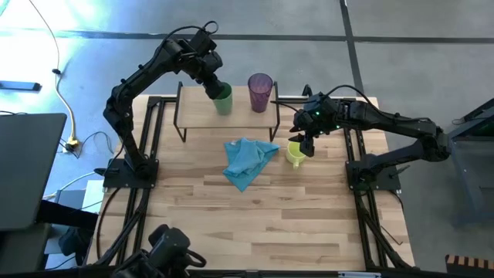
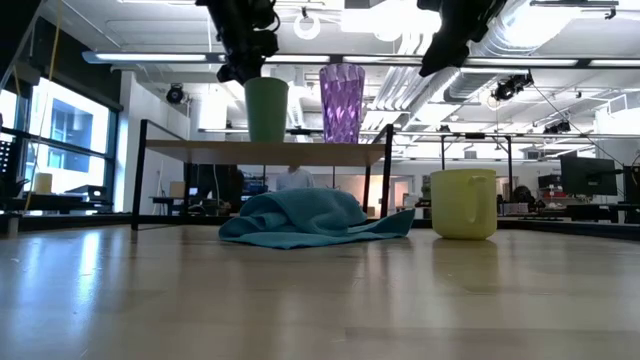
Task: Stack small to large cups/mugs on shelf
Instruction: Put the green cup on the shelf, then put the yellow mug on the shelf
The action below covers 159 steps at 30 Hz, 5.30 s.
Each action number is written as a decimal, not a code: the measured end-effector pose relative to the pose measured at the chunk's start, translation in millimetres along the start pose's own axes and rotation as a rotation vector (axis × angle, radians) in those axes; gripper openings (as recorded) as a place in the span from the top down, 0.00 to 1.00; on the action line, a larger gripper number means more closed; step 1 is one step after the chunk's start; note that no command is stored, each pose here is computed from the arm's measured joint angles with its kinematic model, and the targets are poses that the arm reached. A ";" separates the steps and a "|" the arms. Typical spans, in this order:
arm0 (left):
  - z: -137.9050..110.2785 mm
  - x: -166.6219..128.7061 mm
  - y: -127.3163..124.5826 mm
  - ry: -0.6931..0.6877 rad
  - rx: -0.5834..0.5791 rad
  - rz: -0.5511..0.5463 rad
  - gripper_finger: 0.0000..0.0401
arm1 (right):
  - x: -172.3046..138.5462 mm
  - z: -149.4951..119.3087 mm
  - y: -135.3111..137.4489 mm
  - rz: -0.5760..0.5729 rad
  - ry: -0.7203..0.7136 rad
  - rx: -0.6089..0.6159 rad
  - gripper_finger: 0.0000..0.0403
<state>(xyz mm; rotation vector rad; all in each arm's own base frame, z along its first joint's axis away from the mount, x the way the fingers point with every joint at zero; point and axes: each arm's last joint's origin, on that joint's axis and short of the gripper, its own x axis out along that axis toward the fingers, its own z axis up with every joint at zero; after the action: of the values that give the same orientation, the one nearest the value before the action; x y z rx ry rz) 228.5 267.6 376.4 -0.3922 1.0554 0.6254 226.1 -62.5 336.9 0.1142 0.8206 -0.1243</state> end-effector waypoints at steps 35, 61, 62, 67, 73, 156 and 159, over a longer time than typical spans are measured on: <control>-3.9 -9.2 -1.2 -0.007 0.003 0.010 1.00 | -0.1 -0.1 0.0 0.000 0.001 0.008 0.63; -2.3 -10.0 -1.7 -0.029 0.004 -0.009 1.00 | -0.1 -0.1 0.0 0.000 0.001 0.008 0.63; -2.2 -10.0 -1.7 -0.029 0.004 -0.009 1.00 | -0.1 -0.2 0.0 0.000 0.001 0.008 0.63; -2.1 -10.0 -1.7 -0.030 0.004 -0.009 1.00 | -0.1 -0.4 0.0 0.000 0.004 0.009 0.63; -2.1 -10.1 -1.6 -0.031 0.004 -0.009 1.00 | -0.1 -0.5 0.0 0.000 0.004 0.009 0.63; 4.8 -11.5 -0.4 -0.105 -0.004 0.013 0.86 | -0.1 -2.8 0.3 0.002 0.028 0.014 0.63; 2.2 -17.9 0.4 -0.104 0.005 0.073 0.86 | -0.2 -3.2 0.3 0.002 0.032 0.014 0.63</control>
<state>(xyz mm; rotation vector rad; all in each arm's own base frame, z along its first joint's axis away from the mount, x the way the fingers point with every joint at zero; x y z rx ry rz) 223.5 264.0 393.4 -0.3144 0.9747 0.7004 223.7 -61.7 334.9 0.1303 0.8518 -0.1265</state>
